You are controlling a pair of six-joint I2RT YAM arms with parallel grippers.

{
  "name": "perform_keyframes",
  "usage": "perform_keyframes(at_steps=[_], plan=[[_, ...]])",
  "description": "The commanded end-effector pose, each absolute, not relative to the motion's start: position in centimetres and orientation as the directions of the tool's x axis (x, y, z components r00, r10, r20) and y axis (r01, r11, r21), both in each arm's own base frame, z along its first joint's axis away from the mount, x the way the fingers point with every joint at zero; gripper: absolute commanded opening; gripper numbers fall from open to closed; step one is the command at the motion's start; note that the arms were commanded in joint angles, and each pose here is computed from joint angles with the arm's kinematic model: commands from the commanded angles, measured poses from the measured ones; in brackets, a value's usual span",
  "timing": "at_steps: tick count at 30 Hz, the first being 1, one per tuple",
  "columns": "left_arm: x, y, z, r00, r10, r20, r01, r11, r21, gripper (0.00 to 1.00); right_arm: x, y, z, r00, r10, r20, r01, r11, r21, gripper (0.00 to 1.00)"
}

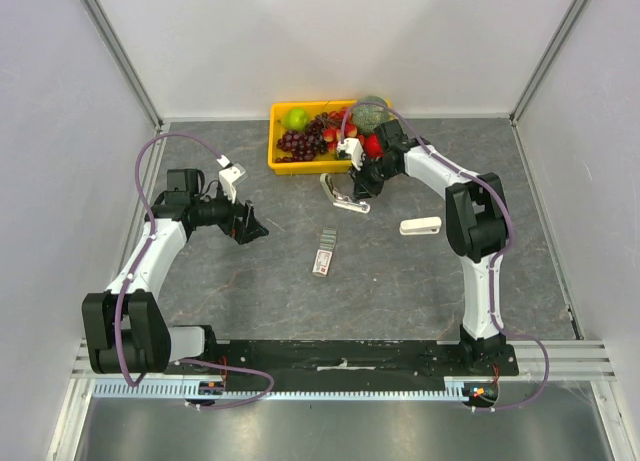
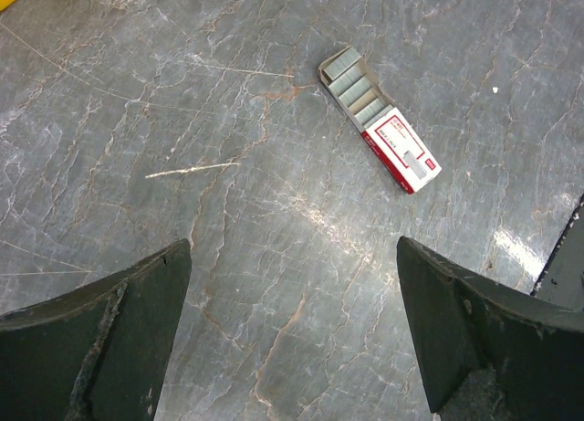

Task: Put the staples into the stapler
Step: Install the staple into the stapler.

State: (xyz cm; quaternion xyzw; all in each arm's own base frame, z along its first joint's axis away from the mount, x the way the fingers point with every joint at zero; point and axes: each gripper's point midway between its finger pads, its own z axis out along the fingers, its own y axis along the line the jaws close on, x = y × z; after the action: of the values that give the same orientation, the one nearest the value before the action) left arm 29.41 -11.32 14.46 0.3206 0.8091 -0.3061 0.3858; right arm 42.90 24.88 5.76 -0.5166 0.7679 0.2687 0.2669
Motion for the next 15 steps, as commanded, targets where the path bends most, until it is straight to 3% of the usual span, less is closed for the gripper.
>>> perform_keyframes(at_steps=[1,15], plan=[[29.6,-11.7,14.9,-0.459,0.277,-0.844,0.78,0.58,-0.234,1.0,43.8,25.1,9.0,-0.293,-0.591,-0.752,-0.942,0.315,0.119,0.14],[29.7,-11.6,14.9,-0.464,0.274,-0.842,0.778,0.581,-0.239,1.0,43.7,24.6,7.5,-0.302,-0.612,-0.731,-0.941,0.316,0.124,0.14]])
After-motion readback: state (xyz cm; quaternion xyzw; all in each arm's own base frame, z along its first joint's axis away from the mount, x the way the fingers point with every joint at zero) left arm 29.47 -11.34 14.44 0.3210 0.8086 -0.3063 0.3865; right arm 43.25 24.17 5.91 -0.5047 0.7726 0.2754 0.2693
